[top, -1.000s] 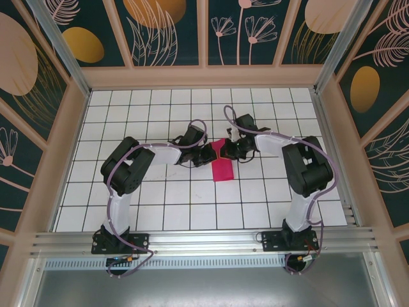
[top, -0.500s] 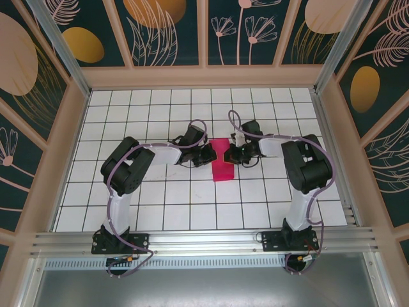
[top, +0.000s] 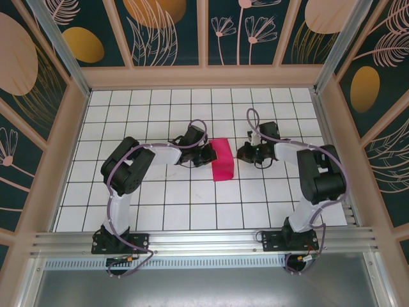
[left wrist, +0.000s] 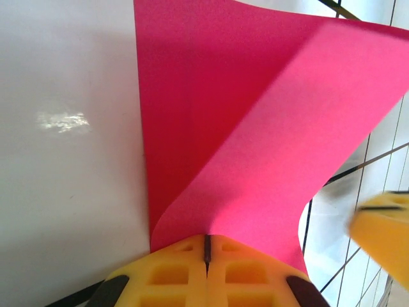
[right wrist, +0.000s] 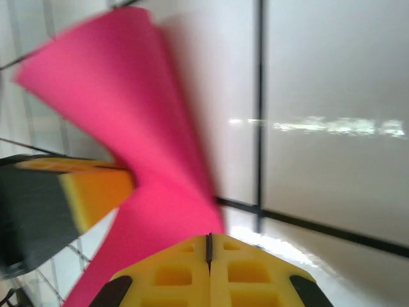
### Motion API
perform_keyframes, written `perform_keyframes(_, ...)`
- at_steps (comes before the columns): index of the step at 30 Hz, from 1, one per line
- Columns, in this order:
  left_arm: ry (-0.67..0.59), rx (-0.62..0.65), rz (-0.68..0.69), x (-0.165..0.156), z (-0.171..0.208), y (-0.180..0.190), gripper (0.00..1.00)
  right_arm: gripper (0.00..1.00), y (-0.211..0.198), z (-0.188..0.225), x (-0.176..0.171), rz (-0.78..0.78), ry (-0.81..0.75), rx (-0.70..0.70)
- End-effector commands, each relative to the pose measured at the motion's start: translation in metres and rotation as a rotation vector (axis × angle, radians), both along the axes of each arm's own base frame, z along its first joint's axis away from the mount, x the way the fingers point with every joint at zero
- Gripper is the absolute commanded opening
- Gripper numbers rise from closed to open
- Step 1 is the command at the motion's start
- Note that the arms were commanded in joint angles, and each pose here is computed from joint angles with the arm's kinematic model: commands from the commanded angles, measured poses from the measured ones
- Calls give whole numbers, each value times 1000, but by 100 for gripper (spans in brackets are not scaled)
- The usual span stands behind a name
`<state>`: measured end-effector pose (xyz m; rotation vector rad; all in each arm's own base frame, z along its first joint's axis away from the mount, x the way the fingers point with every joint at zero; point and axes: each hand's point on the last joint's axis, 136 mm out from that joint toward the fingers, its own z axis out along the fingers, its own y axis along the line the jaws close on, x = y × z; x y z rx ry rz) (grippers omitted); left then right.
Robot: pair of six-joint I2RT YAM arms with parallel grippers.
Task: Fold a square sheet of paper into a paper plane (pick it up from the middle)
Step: First fold in half a square sheet of paper at the center of the table.
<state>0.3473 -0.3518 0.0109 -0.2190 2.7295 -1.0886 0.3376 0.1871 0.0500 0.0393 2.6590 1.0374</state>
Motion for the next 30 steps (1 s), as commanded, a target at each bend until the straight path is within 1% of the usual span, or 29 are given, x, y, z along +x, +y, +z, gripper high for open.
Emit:
perform_keyframes(1,199,272,50,-44,-81,55,6,0,22,22,9,41,-55,67)
perform_keyframes(5,198,274,50,-44,-81,55,6,0,39,-6,5,75,29,74)
perform_keyframes(10,200,274,49,-44,-81,55,6,0,51,-16,9,88,46,89)
perform_keyframes(14,205,278,48,-47,-81,56,6,0,38,-28,15,24,58,41)
perform_keyframes(20,213,289,47,-50,-84,60,5,0,-4,-50,23,-152,105,-61)
perform_keyframes(23,214,293,47,-51,-85,61,5,0,-20,-50,30,-219,106,-70)
perform_keyframes(25,214,291,46,-51,-85,61,5,0,-24,-42,35,-240,80,-57)
perform_keyframes(27,212,291,46,-51,-84,61,5,0,-23,-30,41,-237,39,-36)
perform_keyframes(30,211,290,45,-50,-84,60,5,0,-7,-1,45,-179,-41,60)
